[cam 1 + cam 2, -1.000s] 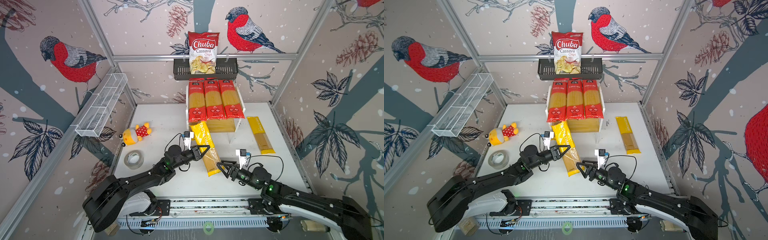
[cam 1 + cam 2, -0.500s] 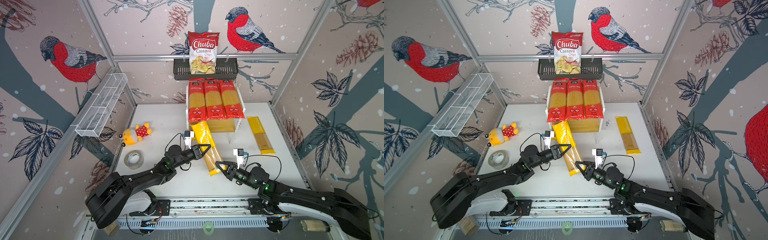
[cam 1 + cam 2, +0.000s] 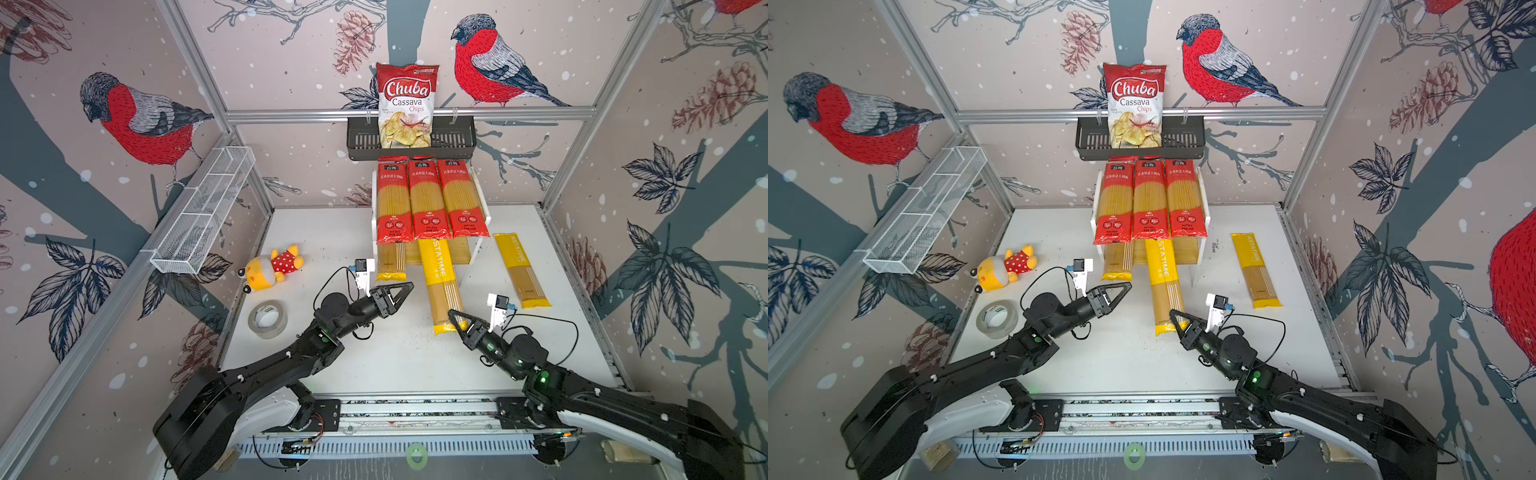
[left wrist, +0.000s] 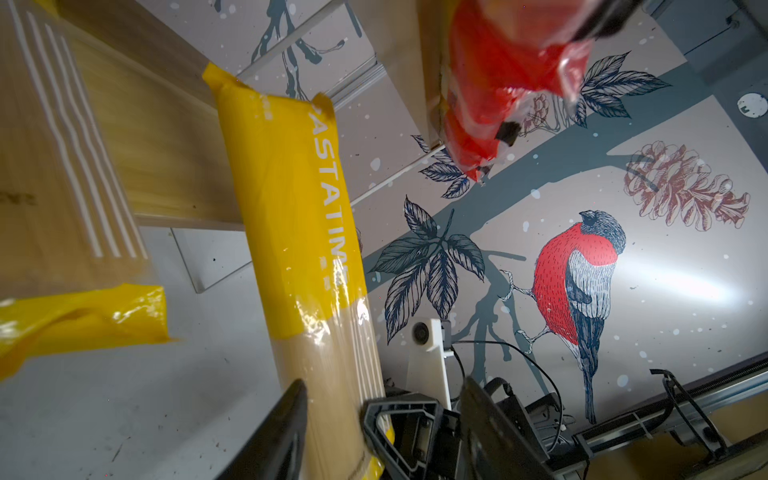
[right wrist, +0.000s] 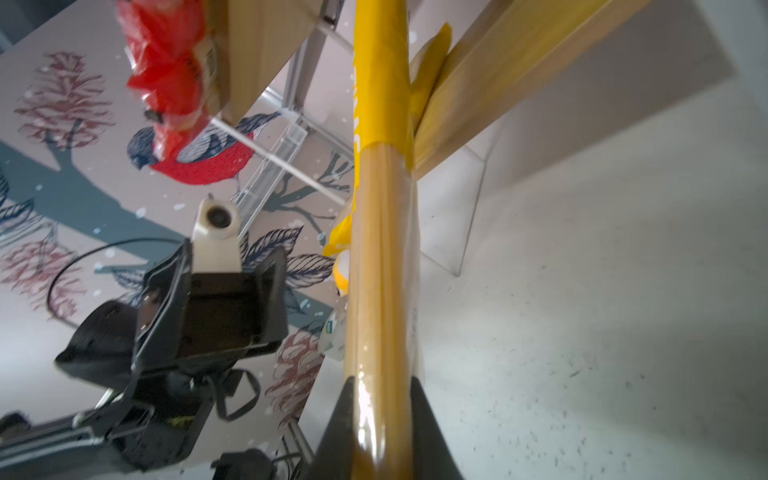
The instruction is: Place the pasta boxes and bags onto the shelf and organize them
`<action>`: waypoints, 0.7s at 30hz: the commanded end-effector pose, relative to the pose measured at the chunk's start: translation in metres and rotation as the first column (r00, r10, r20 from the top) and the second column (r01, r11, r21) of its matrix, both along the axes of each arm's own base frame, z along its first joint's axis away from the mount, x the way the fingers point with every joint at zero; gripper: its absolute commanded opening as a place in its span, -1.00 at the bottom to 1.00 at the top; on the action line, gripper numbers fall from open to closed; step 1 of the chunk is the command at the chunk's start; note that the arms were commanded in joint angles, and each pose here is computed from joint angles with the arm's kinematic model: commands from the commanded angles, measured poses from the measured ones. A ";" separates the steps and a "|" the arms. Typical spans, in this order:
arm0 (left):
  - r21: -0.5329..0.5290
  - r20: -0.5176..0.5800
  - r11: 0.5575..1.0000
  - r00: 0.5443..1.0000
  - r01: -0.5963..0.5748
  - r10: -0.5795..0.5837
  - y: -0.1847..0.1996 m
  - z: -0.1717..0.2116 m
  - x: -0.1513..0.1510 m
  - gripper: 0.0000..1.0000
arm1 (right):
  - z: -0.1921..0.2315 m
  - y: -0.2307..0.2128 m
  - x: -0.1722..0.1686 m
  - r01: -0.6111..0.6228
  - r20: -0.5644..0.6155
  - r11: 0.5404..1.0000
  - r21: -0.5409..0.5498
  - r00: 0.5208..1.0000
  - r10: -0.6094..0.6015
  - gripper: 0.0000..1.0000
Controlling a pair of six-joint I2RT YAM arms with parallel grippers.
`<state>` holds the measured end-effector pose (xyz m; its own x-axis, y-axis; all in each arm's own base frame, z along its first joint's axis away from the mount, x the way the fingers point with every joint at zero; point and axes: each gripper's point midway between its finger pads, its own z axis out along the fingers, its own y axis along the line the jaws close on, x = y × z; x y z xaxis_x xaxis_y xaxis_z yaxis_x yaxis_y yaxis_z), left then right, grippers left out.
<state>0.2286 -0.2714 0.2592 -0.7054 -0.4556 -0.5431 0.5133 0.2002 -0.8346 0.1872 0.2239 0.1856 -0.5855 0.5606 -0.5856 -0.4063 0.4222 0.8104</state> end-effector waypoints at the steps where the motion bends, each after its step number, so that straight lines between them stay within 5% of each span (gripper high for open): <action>1: 0.093 0.032 0.993 0.997 -0.073 0.070 0.013 -0.010 0.003 0.18 | 0.053 -0.013 0.017 0.082 0.065 0.982 0.167 0.993 -0.094 -1.00; 9: 0.299 -0.012 0.940 0.984 -0.165 0.176 0.043 -0.053 -0.002 0.21 | 0.048 0.008 0.061 0.123 -0.076 0.986 0.115 0.991 -0.114 -1.00; 15: 0.280 -0.059 0.945 0.979 -0.169 0.193 0.051 -0.068 -0.010 0.21 | 0.070 0.049 0.083 0.078 -0.087 0.988 0.131 0.994 -0.067 -0.98; 21: 0.281 -0.060 0.947 0.982 -0.157 0.180 0.051 -0.066 -0.013 0.21 | 0.059 0.073 0.103 0.086 -0.138 0.993 0.083 0.988 -0.074 -0.67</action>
<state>0.2159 -0.2210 0.1901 -0.6812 -0.4101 -0.6065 0.3825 0.5071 -0.7724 0.2817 0.2892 0.2093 -0.6520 0.6020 -0.4610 -0.1879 0.4608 0.8674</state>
